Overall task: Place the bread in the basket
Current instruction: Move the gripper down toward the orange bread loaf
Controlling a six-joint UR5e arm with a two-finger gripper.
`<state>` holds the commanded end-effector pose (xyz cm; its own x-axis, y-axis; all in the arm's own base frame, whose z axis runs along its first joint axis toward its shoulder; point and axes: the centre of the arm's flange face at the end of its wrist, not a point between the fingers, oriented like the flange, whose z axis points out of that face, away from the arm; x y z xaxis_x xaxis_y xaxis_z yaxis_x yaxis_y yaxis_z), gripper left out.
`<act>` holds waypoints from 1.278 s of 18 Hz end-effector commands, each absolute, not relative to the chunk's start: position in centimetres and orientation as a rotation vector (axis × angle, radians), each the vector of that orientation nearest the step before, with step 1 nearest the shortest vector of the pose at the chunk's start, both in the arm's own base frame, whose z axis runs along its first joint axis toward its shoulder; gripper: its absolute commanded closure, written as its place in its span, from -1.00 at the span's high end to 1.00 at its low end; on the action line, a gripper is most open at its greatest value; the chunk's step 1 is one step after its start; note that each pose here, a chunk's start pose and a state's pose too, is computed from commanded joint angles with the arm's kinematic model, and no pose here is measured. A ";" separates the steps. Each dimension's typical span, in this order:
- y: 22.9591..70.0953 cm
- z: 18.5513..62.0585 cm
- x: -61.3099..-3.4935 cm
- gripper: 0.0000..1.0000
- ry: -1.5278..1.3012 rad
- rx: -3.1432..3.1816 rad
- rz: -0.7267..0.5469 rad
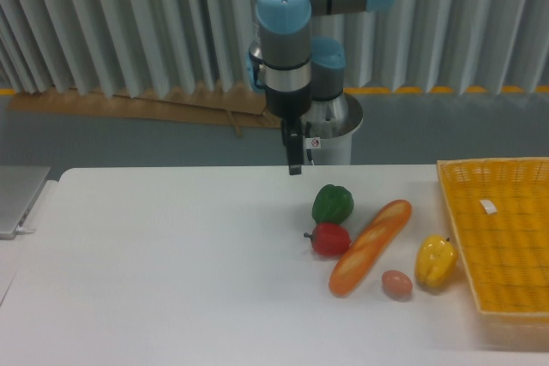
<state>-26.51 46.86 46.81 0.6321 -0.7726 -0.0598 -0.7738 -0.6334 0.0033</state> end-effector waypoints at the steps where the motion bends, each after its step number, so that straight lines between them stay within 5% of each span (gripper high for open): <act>1: 47.2 46.2 -27.1 1.00 1.357 -2.808 0.087; 11: 46.4 43.8 -28.3 1.00 0.955 -2.983 0.044; 23: 47.9 35.4 -31.3 1.00 0.861 -3.078 -0.126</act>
